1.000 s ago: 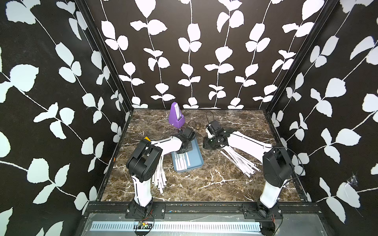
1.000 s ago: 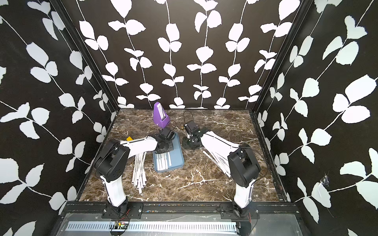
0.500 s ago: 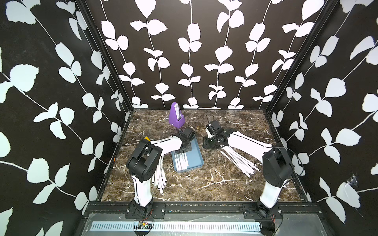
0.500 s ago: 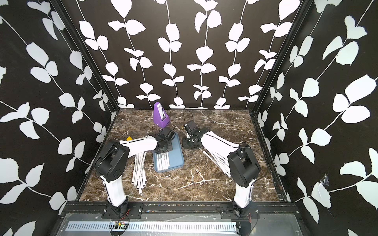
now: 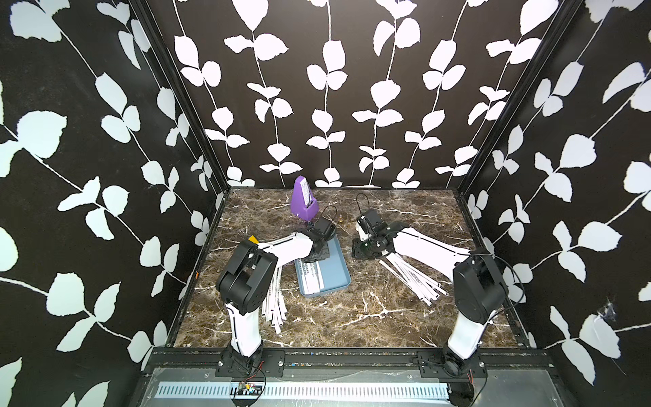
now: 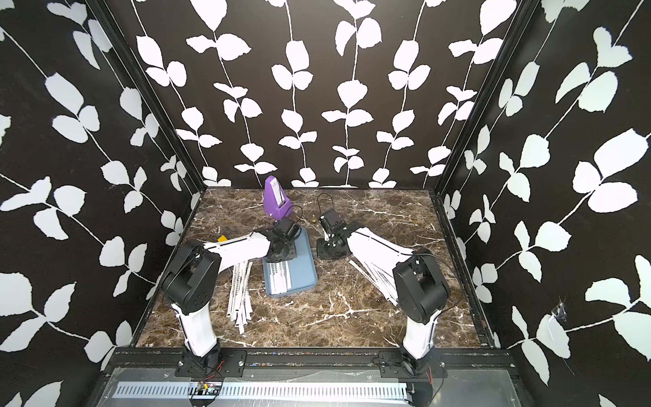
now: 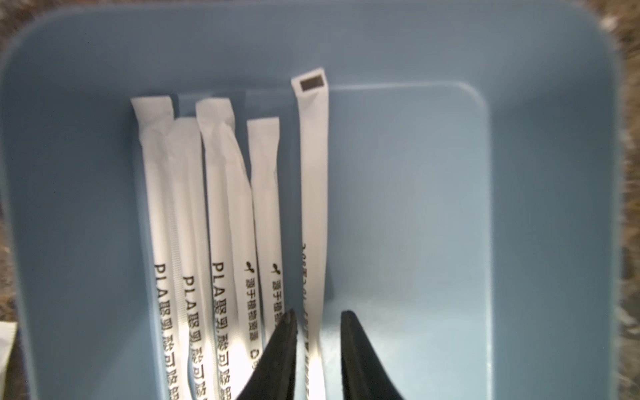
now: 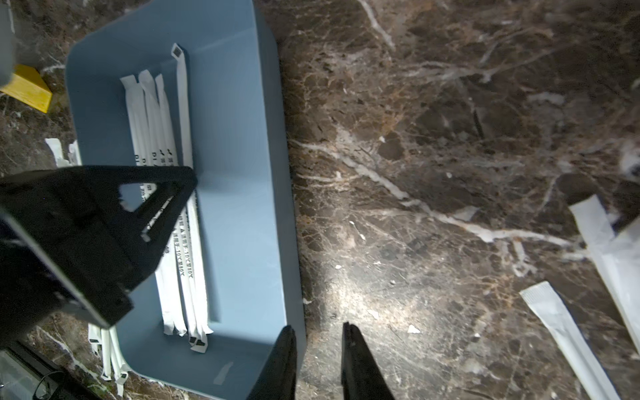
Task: Put the straws into the storage box
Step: Place the straw in the storage box, then pick up the straw from the center of the board.
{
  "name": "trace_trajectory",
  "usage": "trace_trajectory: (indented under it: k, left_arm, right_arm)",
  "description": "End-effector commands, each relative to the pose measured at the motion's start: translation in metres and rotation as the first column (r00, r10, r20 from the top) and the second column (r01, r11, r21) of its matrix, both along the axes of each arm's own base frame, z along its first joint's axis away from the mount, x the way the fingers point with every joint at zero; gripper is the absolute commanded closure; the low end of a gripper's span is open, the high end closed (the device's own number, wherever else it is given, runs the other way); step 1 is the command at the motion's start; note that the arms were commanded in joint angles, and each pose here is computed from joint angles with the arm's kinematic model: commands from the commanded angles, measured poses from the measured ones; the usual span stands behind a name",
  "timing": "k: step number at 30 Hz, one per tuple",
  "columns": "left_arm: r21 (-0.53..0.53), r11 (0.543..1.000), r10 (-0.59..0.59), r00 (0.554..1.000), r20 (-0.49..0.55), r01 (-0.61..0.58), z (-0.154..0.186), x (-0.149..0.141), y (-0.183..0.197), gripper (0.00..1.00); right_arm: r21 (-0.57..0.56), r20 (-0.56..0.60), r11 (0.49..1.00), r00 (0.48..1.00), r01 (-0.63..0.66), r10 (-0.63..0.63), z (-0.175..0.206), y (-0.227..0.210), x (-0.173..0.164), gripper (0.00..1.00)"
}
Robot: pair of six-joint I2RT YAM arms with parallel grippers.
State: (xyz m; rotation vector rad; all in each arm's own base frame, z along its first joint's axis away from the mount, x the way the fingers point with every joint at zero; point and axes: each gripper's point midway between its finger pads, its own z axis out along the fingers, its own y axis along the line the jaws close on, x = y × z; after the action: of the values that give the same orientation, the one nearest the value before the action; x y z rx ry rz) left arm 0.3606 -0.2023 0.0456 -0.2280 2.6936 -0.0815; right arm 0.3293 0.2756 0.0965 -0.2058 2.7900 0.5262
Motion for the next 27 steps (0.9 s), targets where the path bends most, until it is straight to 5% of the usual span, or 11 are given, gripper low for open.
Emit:
trace_trajectory:
  k: [1, 6, 13, 17, 27]
  left_arm:
    - [-0.050, 0.999, -0.004, 0.995, 0.096, 0.009, 0.049, 0.008, -0.002, 0.68]
    - [-0.046, 0.997, -0.050, 0.979, 0.198, 0.060, 0.097, -0.003, 0.011, 0.60]
    - [0.180, 0.981, -0.128, 0.950, 0.285, 0.078, 0.123, -0.047, 0.079, 0.33]
    - [0.113, 0.986, -0.152, 0.948, 0.278, 0.125, 0.105, -0.068, 0.086, 0.21]
    - [-0.026, 0.991, -0.115, 0.950, 0.291, 0.128, 0.080, -0.089, 0.083, 0.22]
  right_arm:
    - [-0.083, -0.013, 0.997, 1.000, 0.002, -0.003, -0.003, -0.036, -0.012, 0.73]
    - [-0.254, -0.024, 0.967, 1.000, -0.001, -0.005, -0.004, -0.093, -0.031, 0.72]
    - [-0.461, -0.129, 0.882, 0.991, -0.100, 0.045, -0.025, -0.147, -0.061, 0.64]
    - [-0.451, -0.157, 0.881, 0.984, -0.143, 0.080, -0.035, -0.145, -0.056, 0.59]
    - [-0.436, -0.205, 0.887, 0.976, -0.155, 0.070, -0.060, -0.147, -0.043, 0.62]
